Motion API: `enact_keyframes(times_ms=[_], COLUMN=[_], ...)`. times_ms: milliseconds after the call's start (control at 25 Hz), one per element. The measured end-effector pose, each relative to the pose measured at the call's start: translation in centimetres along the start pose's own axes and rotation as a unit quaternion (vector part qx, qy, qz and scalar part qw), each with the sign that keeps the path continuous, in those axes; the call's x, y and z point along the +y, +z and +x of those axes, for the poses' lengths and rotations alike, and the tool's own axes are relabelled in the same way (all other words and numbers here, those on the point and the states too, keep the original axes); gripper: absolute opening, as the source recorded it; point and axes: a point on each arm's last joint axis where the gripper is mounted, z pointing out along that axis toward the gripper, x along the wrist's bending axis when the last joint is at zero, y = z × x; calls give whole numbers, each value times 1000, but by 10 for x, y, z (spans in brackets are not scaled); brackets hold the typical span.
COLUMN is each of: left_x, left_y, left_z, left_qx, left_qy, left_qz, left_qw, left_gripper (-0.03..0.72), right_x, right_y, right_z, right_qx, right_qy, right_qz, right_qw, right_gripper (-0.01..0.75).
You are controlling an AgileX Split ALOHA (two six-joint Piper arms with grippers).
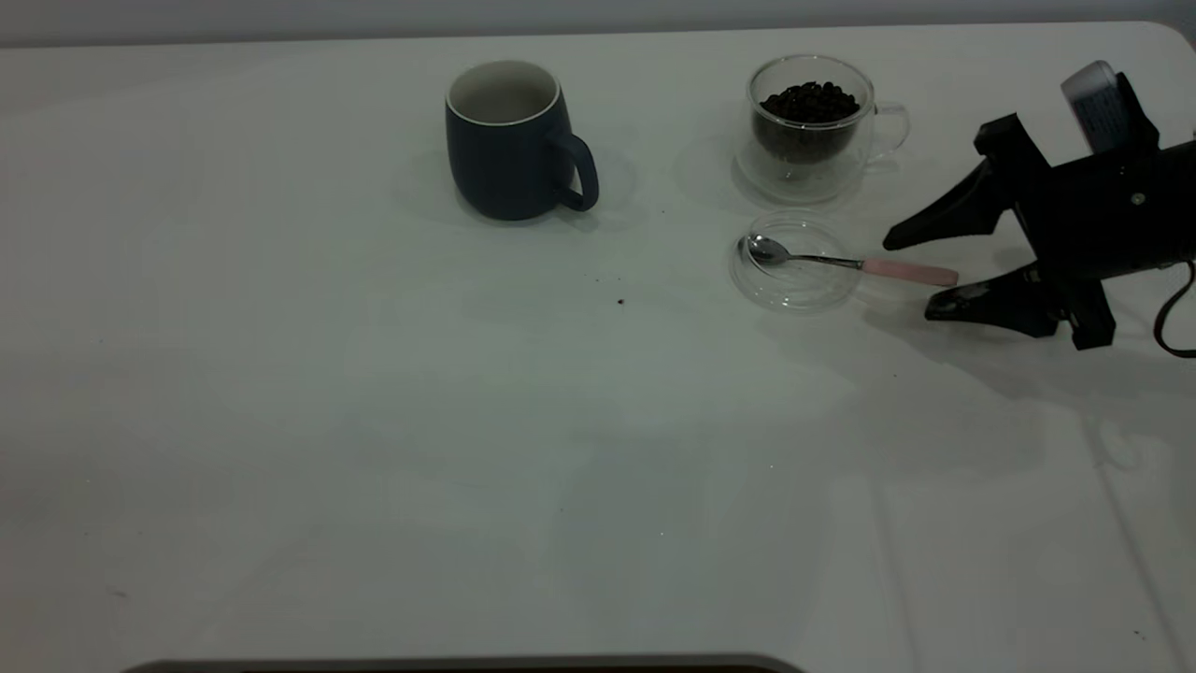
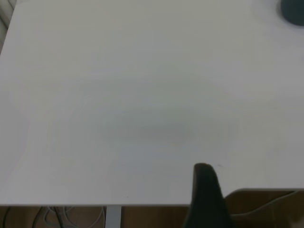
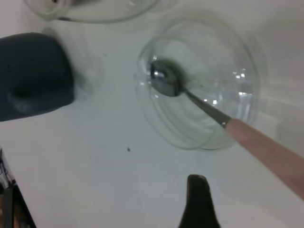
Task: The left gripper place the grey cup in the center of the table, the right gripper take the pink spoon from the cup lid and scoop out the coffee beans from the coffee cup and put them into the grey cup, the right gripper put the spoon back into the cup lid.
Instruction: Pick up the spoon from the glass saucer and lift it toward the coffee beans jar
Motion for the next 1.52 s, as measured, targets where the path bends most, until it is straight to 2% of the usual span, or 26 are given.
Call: enact_keyframes(times_ms=[480, 800, 1200, 1520], left_x=[0, 0, 0, 0], left_y=[0, 0, 0, 0], left_z=[0, 0, 0, 0], left_qx=[0, 0, 0, 0], left_qy=[-2, -2, -2, -1], left_qz=[0, 0, 0, 0], left_qw=[1000, 1000, 1000, 1000], left_gripper=[567, 567, 567, 567], right_x=[20, 29, 29, 34], right_y=[1, 2, 2, 4], right_z=[14, 19, 12, 12], right_qx=[20, 20, -16, -19], right_qy=[-35, -93, -134, -157], right_qz=[-21, -34, -30, -30], right_qw=[999, 995, 990, 987], right_gripper=[593, 592, 591, 591])
